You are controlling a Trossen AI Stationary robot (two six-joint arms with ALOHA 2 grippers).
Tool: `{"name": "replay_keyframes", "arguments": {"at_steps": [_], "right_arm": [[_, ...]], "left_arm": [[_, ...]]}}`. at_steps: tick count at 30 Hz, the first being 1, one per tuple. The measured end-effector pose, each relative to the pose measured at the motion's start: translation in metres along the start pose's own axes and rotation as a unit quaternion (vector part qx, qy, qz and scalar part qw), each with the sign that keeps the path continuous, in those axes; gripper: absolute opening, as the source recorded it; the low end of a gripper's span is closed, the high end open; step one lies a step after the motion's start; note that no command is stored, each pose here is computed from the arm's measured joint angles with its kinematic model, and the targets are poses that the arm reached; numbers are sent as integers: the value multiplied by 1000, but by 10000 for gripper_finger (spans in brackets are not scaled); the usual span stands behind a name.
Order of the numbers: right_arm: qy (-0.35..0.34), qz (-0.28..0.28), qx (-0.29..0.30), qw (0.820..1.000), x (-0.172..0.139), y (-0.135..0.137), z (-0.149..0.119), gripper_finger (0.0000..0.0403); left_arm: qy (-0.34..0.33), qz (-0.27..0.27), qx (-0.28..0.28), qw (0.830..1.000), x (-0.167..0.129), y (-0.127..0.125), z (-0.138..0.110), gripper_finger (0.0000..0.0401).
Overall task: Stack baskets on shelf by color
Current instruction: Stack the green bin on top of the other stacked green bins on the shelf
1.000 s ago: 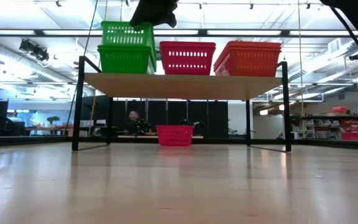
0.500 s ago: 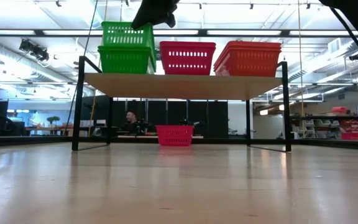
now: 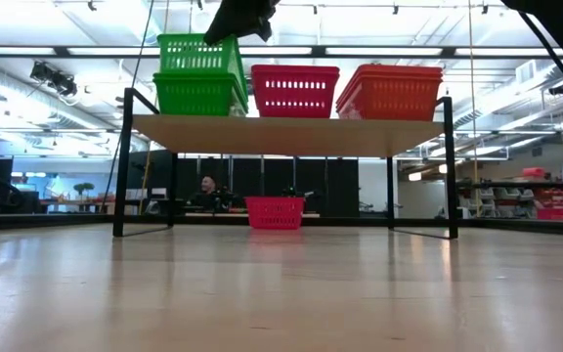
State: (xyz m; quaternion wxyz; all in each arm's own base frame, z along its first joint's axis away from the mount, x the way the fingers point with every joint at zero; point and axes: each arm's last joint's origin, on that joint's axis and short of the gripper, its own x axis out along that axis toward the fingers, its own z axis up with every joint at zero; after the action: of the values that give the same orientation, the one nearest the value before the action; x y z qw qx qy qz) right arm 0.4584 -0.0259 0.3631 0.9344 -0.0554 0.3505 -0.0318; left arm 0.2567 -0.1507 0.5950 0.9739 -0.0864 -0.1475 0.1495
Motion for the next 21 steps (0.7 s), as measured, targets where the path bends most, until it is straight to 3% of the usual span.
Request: {"name": "replay_keyframes", "arguments": {"at_steps": [21], "right_arm": [[-4, -22, -30, 999, 0, 4, 2, 25]], "left_arm": [[7, 6, 9, 1000, 0, 0, -2, 52]]}}
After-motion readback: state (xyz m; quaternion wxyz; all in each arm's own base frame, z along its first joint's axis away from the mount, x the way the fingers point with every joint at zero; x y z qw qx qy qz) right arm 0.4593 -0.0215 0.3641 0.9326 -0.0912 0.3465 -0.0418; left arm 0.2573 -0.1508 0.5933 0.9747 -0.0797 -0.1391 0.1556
